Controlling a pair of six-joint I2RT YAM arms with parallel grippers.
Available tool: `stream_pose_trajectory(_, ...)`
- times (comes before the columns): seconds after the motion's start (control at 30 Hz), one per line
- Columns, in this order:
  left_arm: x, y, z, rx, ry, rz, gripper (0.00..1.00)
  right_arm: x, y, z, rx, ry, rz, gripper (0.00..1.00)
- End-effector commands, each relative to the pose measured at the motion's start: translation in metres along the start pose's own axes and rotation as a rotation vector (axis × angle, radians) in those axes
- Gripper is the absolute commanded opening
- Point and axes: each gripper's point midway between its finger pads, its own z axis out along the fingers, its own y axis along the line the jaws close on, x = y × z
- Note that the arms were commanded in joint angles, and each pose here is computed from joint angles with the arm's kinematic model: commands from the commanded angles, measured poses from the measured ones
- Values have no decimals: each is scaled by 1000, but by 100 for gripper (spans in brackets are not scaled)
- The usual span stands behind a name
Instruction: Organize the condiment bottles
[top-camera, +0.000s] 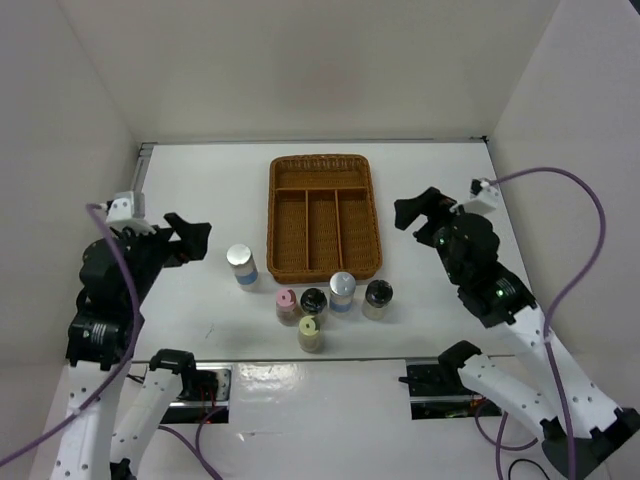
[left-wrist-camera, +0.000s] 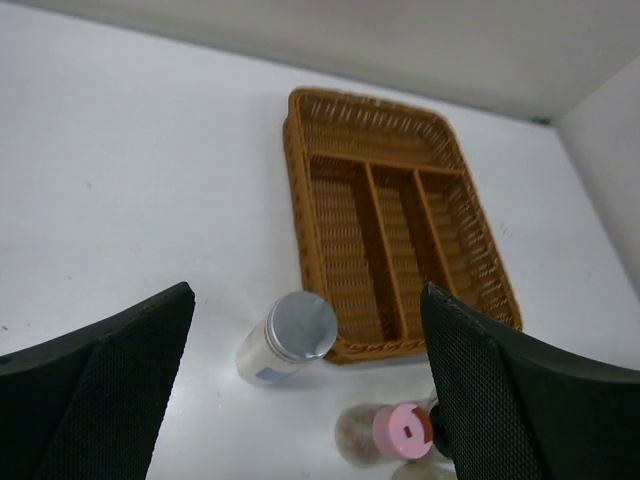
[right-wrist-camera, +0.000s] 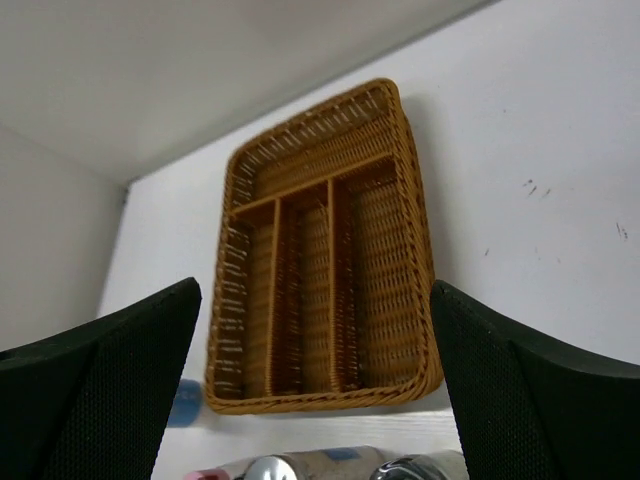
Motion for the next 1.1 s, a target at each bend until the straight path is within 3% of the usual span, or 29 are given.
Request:
stream_pose_trajectory(0.0, -1, -7, 10, 43, 50, 73, 99, 0, 19, 14, -39, 47, -120, 99)
stream_pose_trajectory(0.1, 10, 5, 29, -8, 139, 126, 99, 11, 19, 41, -3, 103, -231, 99)
stream_pose_trajectory(0.2, 42, 16, 59, -41, 333, 163, 99, 31, 17, 71, 61, 204, -312, 99)
stream_pose_trajectory(0.43, 93, 3, 89, -2, 604, 226, 99, 36, 39, 96, 15, 232, -283, 99)
stream_pose_trajectory(0.83, 155, -7, 91, -152, 779, 282, 99, 43, 6, 136, 63, 324, -282, 99)
stream_pose_trajectory(1.07, 165, 3, 86, -264, 783, 268, 99, 46, -3, 139, 62, 347, -303, 99)
